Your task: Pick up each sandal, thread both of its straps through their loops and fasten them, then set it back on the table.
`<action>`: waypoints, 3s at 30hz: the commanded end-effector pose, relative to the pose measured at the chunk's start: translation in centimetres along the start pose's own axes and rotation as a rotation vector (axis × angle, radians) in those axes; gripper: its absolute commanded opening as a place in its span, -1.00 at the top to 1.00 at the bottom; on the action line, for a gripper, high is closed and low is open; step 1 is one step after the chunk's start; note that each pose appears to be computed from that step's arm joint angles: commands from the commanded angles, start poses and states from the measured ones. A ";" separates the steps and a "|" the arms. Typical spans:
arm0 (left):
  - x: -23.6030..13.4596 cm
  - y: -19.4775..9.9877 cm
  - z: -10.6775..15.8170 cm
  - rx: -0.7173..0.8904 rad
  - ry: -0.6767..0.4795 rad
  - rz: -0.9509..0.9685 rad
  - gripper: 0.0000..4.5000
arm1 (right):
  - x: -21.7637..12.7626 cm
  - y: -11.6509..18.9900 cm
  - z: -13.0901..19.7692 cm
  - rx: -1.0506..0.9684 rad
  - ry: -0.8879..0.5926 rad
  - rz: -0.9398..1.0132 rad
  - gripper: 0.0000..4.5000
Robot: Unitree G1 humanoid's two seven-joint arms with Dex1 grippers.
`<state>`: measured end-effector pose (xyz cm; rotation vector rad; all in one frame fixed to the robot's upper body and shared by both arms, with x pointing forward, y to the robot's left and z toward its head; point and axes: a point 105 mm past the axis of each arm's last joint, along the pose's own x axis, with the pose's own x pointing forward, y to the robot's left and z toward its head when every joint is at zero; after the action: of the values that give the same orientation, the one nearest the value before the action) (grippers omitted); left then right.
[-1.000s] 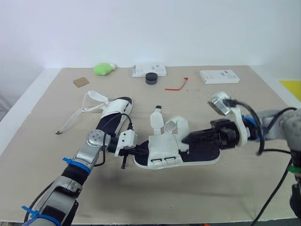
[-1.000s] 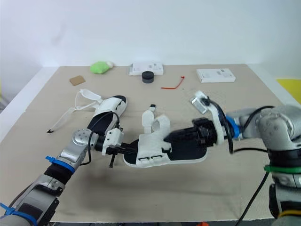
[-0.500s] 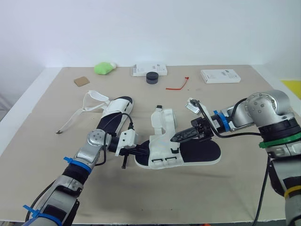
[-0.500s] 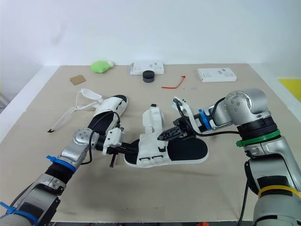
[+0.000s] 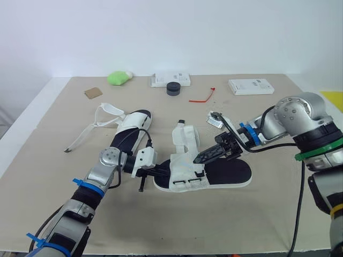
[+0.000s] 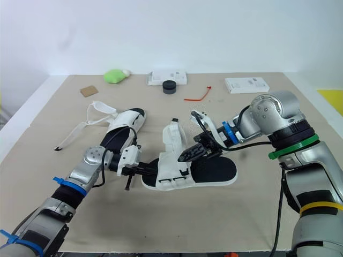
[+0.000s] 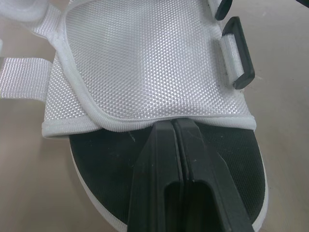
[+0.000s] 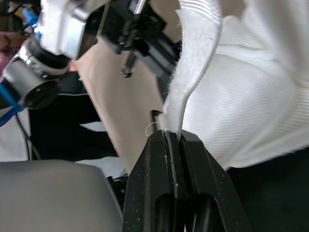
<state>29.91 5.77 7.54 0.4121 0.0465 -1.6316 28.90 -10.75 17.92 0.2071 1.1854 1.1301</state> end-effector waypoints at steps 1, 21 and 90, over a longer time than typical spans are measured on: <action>0.7 -5.1 -8.1 -0.281 0.246 -0.101 1.00 | -0.3 1.4 1.0 -0.027 -0.018 0.035 0.94; 0.8 -5.2 -8.3 -0.286 0.244 -0.098 1.00 | 1.2 0.4 0.0 0.004 0.019 0.003 0.94; 1.0 -5.2 -8.5 -0.303 0.241 -0.093 1.00 | 2.9 0.0 -4.6 -0.316 0.031 -0.102 0.94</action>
<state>30.01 5.15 7.17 0.3752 0.0460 -1.6191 25.88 -10.77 14.75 -0.0593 1.0249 1.1728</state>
